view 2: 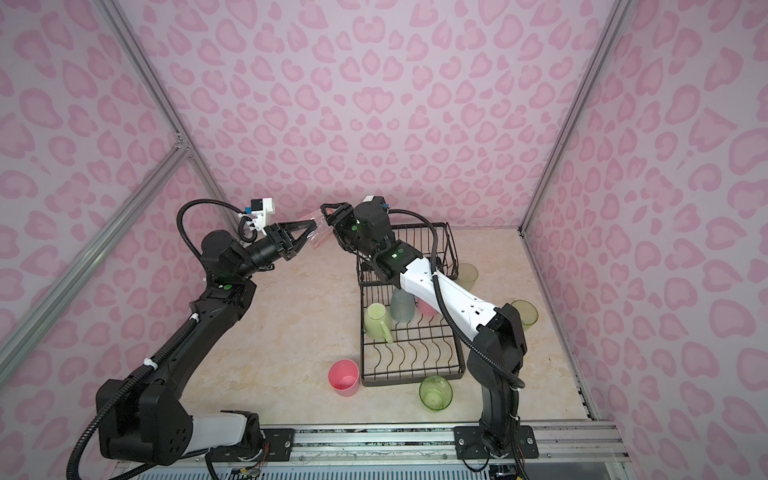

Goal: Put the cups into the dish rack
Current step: 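Close the right gripper on the clear pink cup beside the left gripper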

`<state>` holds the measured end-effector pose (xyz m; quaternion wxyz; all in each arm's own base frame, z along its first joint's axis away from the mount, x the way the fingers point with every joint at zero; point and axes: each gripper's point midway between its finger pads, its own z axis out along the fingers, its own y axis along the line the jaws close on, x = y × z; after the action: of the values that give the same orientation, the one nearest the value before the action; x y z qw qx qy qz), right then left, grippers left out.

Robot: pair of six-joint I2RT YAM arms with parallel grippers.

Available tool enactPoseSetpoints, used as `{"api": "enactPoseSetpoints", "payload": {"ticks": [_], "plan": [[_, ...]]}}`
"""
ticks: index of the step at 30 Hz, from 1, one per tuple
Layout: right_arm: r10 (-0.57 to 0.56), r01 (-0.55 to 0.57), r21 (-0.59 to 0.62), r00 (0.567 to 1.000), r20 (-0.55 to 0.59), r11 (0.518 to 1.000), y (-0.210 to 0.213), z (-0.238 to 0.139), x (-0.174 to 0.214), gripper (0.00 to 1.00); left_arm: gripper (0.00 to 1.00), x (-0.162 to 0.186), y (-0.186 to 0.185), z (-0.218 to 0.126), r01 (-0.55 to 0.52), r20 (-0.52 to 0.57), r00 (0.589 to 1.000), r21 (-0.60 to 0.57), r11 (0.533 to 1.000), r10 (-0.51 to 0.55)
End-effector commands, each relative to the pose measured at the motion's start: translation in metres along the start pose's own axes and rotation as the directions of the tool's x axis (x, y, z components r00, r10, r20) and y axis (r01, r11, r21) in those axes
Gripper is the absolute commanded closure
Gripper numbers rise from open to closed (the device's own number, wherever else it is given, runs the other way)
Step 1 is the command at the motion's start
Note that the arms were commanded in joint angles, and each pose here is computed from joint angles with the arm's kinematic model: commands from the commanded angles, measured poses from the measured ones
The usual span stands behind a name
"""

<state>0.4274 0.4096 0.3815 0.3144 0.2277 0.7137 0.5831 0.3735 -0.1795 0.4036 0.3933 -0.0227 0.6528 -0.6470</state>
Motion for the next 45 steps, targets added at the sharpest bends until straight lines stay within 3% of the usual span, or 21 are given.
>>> {"api": "enactPoseSetpoints", "payload": {"ticks": [1,7,14,24,35,39,45], "plan": [[-0.046,0.046,-0.005,0.999,0.017,0.999,0.001,-0.001,-0.001,0.46,0.74,-0.003,-0.01,-0.001,-0.052,0.004,0.999,0.014,0.999,0.052],[-0.1,0.101,-0.011,0.994,0.048,0.995,0.006,-0.006,-0.006,0.48,0.6,-0.005,-0.007,-0.005,-0.052,0.004,0.999,-0.022,0.998,0.052],[-0.181,0.184,-0.017,0.978,0.108,0.983,0.012,-0.015,-0.013,0.49,0.57,-0.006,0.001,-0.013,-0.057,0.007,0.998,-0.08,0.995,0.057],[-0.321,0.329,-0.017,0.93,0.179,0.944,0.027,-0.027,-0.015,0.5,0.42,-0.003,0.017,-0.024,-0.044,0.004,0.999,-0.171,0.984,0.046],[-0.526,0.533,0.048,0.811,0.258,0.845,0.047,-0.047,-0.011,0.5,0.34,0.002,0.046,-0.044,-0.016,0.004,1.0,-0.338,0.941,0.018],[-0.596,0.596,0.091,0.754,0.277,0.797,0.051,-0.058,-0.01,0.5,0.32,0.002,0.063,-0.055,-0.003,0.008,1.0,-0.426,0.905,0.007],[-0.658,0.649,0.142,0.693,0.293,0.747,0.051,-0.072,-0.012,0.5,0.29,0.006,0.069,-0.06,-0.004,0.004,1.0,-0.454,0.891,0.006]]}}
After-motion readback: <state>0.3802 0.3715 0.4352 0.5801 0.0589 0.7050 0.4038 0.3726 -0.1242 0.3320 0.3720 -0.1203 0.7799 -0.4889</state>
